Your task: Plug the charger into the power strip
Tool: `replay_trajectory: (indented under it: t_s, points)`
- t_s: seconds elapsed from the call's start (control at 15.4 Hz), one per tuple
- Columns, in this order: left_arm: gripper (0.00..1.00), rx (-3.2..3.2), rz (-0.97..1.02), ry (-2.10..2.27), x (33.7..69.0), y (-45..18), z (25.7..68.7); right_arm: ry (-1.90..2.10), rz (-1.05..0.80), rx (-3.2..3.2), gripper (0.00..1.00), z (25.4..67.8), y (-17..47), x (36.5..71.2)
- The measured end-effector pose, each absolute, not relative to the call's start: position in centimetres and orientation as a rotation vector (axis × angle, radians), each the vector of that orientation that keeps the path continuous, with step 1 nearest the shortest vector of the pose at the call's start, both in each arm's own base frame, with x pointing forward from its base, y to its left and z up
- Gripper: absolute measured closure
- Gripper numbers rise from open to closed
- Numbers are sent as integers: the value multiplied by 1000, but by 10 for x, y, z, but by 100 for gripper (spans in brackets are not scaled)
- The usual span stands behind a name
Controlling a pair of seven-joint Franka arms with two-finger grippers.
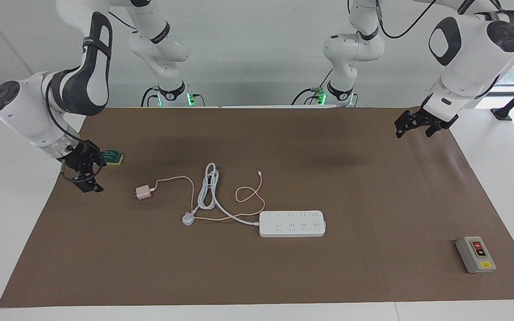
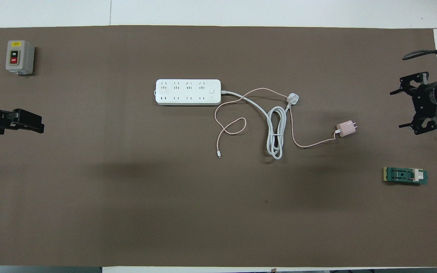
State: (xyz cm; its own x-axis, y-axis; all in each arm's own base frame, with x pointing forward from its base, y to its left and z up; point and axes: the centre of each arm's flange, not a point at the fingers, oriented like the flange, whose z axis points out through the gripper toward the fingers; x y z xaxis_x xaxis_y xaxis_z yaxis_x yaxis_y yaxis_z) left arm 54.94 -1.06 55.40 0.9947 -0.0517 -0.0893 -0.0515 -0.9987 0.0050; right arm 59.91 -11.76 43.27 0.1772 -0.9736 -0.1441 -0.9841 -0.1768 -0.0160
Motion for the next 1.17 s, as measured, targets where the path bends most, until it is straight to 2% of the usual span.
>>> replay_trajectory:
  t_s: [0.71,0.91,1.17]
  points:
    - [0,3050,-147,-194,546,-26,551,1933,205,-2356,0,421,-88,595]
    - [0,2899,-178,-197,544,-30,534,1911,218,-2380,0,417,-76,595]
    - [0,2665,-196,-321,548,-19,491,1910,259,-2372,0,401,-75,594]
